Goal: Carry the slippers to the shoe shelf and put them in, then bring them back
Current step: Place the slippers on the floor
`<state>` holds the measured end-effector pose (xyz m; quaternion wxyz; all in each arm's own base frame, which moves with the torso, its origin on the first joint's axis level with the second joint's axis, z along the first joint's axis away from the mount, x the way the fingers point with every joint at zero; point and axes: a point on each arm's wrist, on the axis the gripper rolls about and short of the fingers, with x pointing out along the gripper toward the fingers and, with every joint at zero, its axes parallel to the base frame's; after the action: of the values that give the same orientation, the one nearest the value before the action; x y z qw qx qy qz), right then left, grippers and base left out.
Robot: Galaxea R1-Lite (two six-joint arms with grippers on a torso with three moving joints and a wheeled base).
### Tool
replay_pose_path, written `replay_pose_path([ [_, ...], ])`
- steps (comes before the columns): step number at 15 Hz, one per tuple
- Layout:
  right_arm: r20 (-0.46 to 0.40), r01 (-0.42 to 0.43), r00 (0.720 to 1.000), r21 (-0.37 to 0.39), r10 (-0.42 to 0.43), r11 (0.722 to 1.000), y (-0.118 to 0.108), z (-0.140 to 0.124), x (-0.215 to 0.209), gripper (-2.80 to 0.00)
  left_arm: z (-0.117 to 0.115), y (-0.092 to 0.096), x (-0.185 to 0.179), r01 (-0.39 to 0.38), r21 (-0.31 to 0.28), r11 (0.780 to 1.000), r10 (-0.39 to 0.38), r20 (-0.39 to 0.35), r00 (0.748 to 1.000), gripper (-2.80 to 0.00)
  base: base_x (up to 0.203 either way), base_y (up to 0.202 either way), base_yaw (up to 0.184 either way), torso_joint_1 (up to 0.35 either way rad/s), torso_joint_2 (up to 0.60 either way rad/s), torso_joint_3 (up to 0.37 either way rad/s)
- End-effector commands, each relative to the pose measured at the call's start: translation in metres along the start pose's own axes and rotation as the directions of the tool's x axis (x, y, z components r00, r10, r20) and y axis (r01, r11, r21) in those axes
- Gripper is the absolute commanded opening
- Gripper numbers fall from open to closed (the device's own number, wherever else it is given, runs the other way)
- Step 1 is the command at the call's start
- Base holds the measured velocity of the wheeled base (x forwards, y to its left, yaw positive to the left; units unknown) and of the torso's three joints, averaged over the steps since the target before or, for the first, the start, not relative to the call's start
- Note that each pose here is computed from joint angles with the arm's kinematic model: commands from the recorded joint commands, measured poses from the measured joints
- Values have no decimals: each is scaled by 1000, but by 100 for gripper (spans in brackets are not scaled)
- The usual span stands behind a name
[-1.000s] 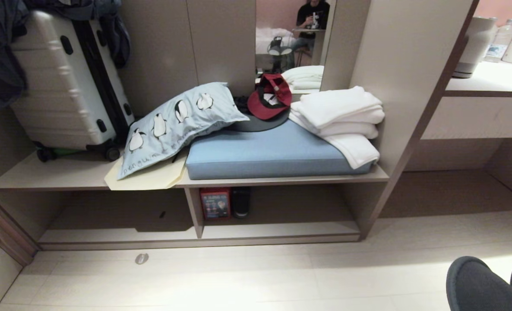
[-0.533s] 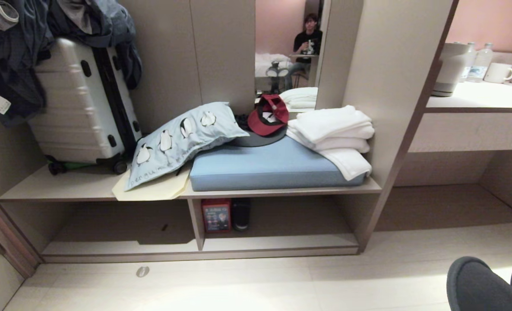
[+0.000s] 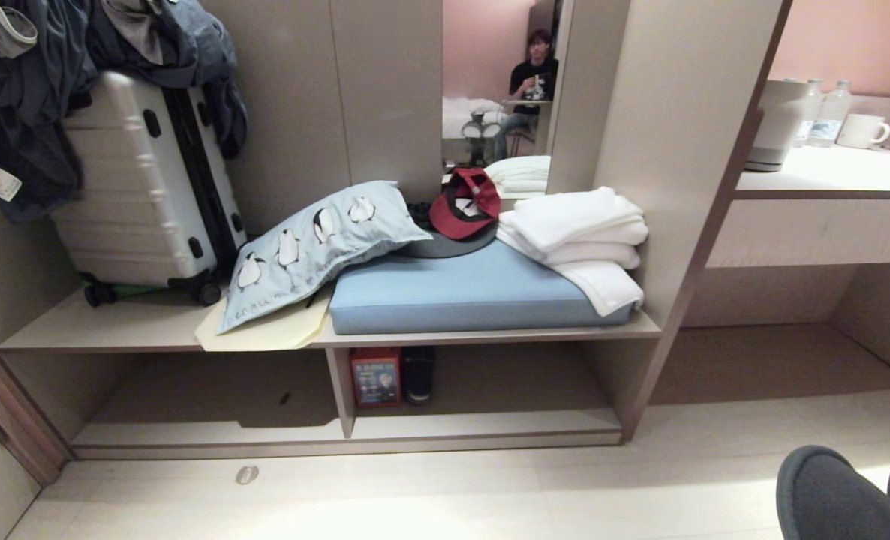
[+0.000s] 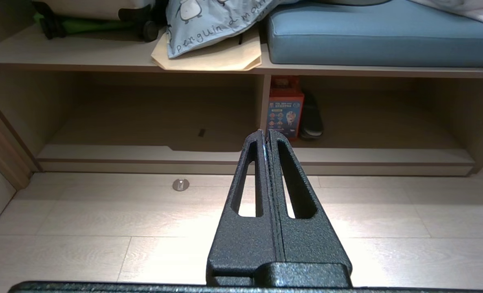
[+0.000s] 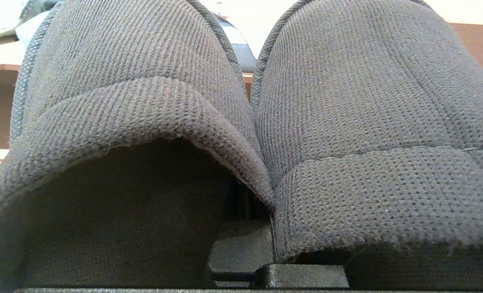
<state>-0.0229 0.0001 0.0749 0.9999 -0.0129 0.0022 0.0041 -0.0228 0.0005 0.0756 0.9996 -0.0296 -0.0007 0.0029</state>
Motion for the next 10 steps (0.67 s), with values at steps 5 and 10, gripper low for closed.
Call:
replay_pose_path([
  [5,0,-1,1000,0,1,1000,0,-1,0,-280,0,0,0,0,-1,1000,0,-1,1000,-280,-1,-117,3,1,1,2],
  [10,0,-1,1000,0,1,1000,0,-1,0,-280,0,0,0,0,-1,1000,0,-1,1000,-280,0,-199,3,4,2,0],
])
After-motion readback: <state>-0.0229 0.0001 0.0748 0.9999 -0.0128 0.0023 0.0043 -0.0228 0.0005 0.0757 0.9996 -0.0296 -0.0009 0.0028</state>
